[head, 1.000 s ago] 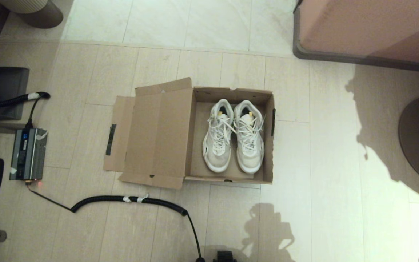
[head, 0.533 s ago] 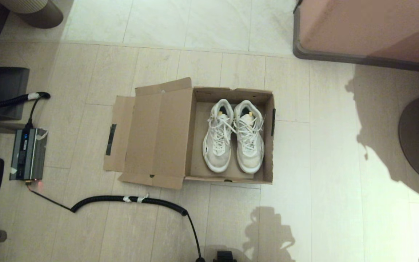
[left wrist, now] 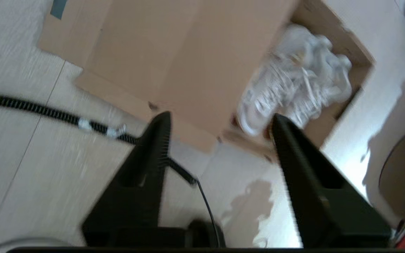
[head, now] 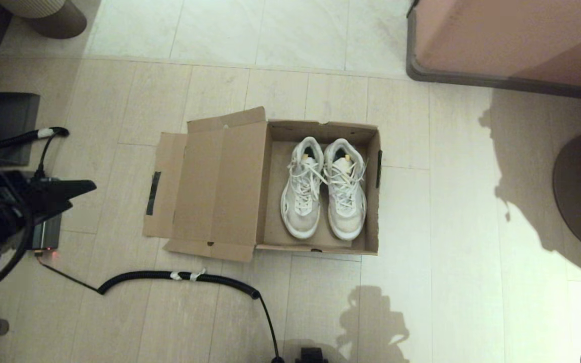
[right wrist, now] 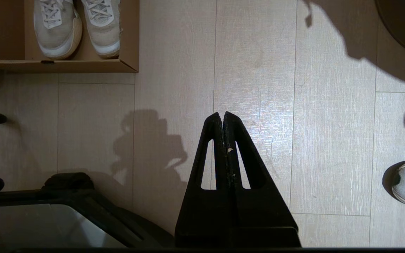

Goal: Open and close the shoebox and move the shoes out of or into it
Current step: Close the shoe box

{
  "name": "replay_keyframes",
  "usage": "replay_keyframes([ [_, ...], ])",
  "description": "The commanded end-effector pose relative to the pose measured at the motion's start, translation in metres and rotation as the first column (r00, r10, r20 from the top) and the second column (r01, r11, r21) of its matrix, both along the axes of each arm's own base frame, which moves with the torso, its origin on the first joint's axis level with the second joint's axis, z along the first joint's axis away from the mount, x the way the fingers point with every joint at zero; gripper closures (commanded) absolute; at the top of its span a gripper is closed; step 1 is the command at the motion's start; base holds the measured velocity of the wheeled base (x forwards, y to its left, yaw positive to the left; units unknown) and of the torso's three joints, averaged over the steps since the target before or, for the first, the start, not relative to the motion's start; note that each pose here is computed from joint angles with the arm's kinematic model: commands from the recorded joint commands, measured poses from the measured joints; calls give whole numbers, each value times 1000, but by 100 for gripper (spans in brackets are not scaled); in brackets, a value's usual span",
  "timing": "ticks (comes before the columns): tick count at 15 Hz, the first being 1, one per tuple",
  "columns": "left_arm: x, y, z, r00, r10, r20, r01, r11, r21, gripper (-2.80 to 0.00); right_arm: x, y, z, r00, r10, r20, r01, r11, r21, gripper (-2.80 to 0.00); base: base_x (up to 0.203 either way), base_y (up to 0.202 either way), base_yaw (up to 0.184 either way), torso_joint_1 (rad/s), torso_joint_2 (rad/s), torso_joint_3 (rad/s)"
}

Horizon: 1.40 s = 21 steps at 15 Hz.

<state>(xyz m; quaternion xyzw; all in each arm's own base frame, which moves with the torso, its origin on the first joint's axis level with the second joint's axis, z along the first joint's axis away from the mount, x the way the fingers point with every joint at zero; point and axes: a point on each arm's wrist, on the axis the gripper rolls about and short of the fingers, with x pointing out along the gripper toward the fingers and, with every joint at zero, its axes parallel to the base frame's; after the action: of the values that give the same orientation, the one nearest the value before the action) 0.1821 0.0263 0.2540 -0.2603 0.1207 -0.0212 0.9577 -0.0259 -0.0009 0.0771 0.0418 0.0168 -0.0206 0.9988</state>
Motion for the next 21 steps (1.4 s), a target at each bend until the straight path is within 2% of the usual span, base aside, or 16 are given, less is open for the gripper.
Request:
replay_keyframes([
  [1, 61, 35, -43, 995, -7, -99, 1, 998, -61, -280, 1, 0, 0, 1000, -2, -7, 2, 1000, 2, 0, 0, 0, 0, 0, 0, 0],
  [3, 93, 68, -74, 994, -60, -88, 51, 994, -102, -280, 0, 0, 0, 1000, -5, -6, 5, 1000, 1, 0, 0, 0, 0, 0, 0, 0],
  [5, 121, 95, -108, 993, -96, -71, 89, 991, -103, -280, 0, 0, 0, 1000, -5, -6, 5, 1000, 2, 0, 0, 0, 0, 0, 0, 0],
  [8, 165, 126, -161, 993, -118, -28, 116, 990, -76, -280, 0, 0, 0, 1000, -6, -6, 6, 1000, 3, 0, 0, 0, 0, 0, 0, 0],
  [11, 206, 151, -191, 989, -136, 52, 137, 990, -23, -280, 0, 0, 0, 1000, -6, -6, 6, 1000, 1, 0, 0, 0, 0, 0, 0, 0],
  [14, 237, 160, -205, 981, -163, 109, 163, 987, 14, -280, 0, 0, 0, 1000, -6, -8, 6, 1000, 1, 0, 0, 0, 0, 0, 0, 0],
  [21, 293, 154, -219, 952, -218, 213, 204, 975, 88, -280, 0, 0, 0, 1000, -8, -7, 8, 1000, 4, 0, 0, 0, 0, 0, 0, 0],
])
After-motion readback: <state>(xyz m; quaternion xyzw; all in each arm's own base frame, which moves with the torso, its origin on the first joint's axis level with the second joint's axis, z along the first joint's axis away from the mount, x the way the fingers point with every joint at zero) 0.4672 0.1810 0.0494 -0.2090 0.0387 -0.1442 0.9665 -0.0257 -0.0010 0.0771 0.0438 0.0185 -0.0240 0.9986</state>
